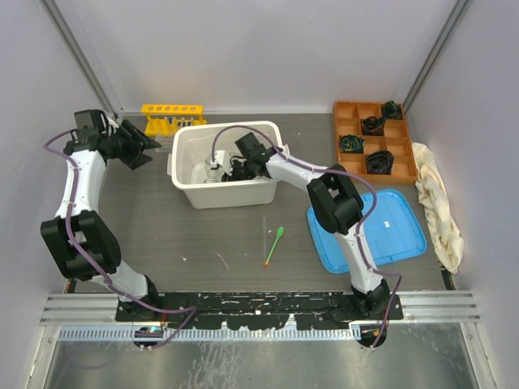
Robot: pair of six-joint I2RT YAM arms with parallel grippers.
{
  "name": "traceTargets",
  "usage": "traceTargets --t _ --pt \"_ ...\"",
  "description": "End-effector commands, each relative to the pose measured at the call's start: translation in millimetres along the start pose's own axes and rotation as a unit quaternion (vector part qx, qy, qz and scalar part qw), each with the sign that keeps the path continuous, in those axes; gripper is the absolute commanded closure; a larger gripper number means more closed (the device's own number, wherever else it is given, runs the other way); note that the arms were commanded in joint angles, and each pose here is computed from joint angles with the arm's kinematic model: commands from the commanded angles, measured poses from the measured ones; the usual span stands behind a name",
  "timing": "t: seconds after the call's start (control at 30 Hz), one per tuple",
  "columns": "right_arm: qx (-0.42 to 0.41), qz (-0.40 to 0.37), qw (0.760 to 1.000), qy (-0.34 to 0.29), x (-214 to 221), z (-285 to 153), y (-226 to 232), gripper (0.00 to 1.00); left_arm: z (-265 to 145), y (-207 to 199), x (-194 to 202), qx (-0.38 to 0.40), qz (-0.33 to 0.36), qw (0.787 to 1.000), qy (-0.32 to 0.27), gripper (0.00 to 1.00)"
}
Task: Organize the chemistry lab equipment
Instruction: Place the chemistry item in the storage box, then pick up the chemistry item at the center of the board.
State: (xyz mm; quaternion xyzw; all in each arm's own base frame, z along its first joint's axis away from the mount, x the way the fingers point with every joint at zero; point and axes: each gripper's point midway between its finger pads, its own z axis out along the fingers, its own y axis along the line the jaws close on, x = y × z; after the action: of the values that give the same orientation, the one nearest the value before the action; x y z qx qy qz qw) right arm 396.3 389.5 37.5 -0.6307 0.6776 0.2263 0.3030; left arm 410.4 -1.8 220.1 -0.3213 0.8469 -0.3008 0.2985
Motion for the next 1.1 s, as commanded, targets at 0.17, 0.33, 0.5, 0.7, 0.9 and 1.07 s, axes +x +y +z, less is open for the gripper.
traceTargets --t 0.17,0.33,0.5,0.7,0.9,1.07 --pt "0.07 -0.052 0.994 -0.066 -79 -70 -25 0.48 -5 -12 -4 0.026 0.005 1.0 -0.006 0.44" --pt "0.112 -0.065 0.989 -0.073 -100 -98 -38 0.47 -8 -16 -7 0.032 0.007 0.999 -0.012 0.44" --pt "0.186 -0.072 0.977 -0.082 -126 -136 -59 0.47 -14 -23 -10 0.037 0.013 0.999 -0.019 0.44" --pt "0.31 -0.026 0.943 -0.119 -158 -198 -95 0.47 -25 -31 -7 0.044 0.038 0.998 -0.031 0.49" --pt "0.454 0.108 0.869 -0.164 -177 -291 -122 0.51 -33 -42 3 0.039 0.078 0.995 -0.04 0.48" --pt "0.523 0.25 0.797 -0.17 -161 -362 -104 0.58 -27 -41 4 0.035 0.07 0.996 -0.038 0.48"
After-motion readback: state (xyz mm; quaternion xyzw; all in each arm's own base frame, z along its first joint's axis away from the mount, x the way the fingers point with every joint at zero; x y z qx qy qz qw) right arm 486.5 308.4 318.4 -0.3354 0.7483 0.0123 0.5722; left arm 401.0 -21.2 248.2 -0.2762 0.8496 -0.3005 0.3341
